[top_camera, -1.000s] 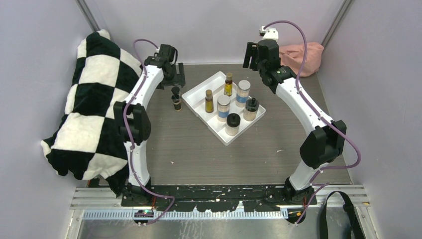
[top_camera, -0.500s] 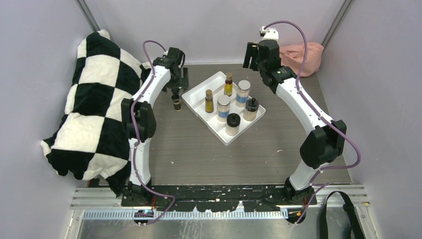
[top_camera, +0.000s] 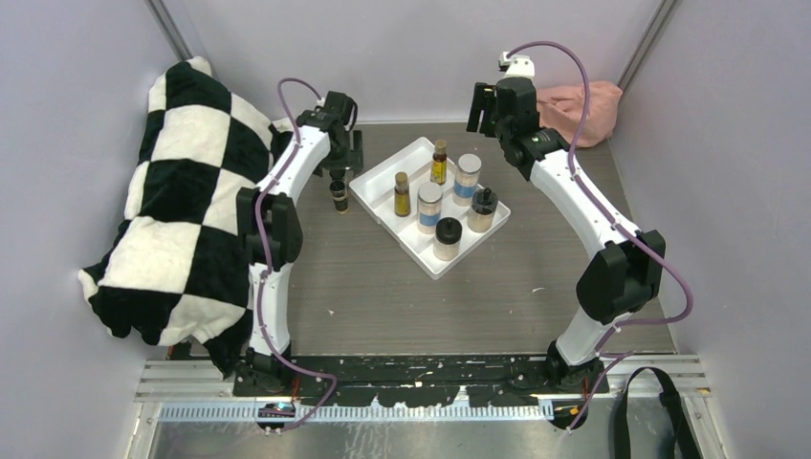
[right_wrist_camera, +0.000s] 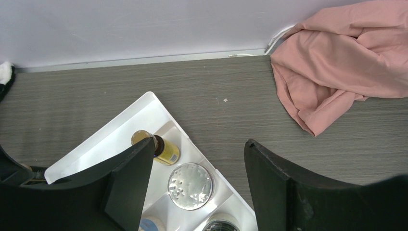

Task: Organize the condiment bottles
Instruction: Pick up the bottle from the center of the board.

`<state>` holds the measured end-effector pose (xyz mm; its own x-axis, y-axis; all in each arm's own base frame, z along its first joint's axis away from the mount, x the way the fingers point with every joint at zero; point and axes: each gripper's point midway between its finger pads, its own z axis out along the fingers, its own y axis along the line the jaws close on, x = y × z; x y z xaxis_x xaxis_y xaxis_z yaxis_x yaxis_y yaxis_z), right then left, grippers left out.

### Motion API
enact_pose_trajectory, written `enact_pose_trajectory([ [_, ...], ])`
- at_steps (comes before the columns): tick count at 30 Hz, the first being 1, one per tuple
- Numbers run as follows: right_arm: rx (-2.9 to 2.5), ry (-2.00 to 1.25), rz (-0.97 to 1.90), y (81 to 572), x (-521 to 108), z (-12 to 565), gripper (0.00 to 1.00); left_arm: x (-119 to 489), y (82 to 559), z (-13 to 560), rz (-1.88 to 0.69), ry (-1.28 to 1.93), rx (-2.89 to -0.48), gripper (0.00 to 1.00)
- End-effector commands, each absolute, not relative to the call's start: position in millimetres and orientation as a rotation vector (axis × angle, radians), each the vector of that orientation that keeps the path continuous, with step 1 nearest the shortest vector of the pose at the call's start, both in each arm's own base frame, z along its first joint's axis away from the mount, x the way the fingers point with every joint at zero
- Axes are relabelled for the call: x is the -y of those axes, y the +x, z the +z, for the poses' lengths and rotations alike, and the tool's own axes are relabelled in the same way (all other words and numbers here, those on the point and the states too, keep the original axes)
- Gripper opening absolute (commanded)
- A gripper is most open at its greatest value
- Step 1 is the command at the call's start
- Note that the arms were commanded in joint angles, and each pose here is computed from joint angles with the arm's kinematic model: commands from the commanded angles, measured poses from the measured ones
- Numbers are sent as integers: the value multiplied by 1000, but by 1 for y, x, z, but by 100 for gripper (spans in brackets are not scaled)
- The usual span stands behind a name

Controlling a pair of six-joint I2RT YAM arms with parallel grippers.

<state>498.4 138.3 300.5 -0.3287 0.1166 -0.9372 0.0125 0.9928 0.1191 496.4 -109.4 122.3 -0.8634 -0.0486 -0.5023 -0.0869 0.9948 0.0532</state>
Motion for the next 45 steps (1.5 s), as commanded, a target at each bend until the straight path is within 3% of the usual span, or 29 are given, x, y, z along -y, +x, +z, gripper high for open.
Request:
enact_pose_trajectory([
  [1, -1824, 116, 136, 500, -136, 327, 74, 110, 509, 130, 92, -96, -2568, 85],
  [32, -1833, 121, 135, 497, -133, 326, 74, 103, 515, 136, 109, -138, -2524, 54],
  [42, -1834, 128, 134, 495, -133, 328, 74, 102, 510, 136, 108, -150, -2529, 36],
  [45, -1835, 133, 136, 494, -132, 328, 74, 101, 508, 138, 109, -152, -2528, 25],
])
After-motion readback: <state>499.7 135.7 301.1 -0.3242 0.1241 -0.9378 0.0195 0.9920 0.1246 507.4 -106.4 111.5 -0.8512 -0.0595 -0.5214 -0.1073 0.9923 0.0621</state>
